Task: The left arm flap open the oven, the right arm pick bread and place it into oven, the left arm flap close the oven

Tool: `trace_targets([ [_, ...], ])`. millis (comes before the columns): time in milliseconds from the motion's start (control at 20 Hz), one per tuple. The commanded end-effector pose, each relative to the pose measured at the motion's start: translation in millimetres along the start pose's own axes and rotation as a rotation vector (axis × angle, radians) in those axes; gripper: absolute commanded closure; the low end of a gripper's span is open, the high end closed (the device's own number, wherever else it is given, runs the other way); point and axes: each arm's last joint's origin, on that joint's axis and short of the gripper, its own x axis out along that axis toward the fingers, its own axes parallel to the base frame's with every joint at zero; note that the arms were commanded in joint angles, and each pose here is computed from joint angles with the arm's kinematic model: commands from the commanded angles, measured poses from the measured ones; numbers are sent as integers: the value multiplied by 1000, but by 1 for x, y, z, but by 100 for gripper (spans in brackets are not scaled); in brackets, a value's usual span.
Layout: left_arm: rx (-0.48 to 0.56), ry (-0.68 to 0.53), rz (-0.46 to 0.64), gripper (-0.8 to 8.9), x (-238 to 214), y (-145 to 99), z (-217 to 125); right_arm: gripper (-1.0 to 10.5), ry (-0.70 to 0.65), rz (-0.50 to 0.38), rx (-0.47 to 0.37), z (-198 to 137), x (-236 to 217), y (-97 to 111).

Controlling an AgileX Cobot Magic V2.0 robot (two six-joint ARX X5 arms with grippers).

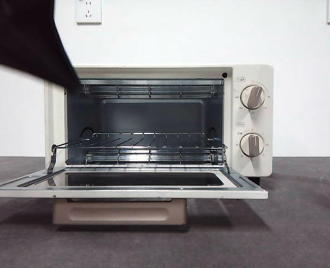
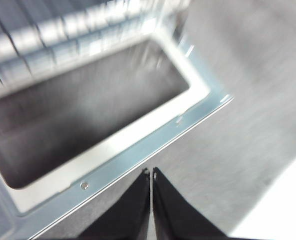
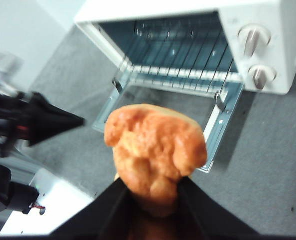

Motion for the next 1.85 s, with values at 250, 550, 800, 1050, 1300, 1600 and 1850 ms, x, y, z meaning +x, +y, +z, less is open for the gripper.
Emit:
trace_targets([
  [250,33,-112,-5,803,-60,-11,13,850,93,49,-1,37,65,-1],
  [550,38,-171,54,803,-100,-10,0,850,141,54,17,51,153,3],
  [800,37,-168,54,803,-115,-8,-13,850,80,-63,11,50,208,-3],
  [1050,37,-160,56,803,-119,-7,-18,850,-8,-94,55,53,246,-13],
  [1300,45,-160,57,803,-119,-7,-18,850,-78,-160,91,53,265,-21],
  [1600,59,-160,58,803,-119,-7,-18,843,-113,-217,102,52,272,-26],
  [1850,60,-160,59,803,-119,-7,-18,529,-115,-219,102,52,272,-26],
])
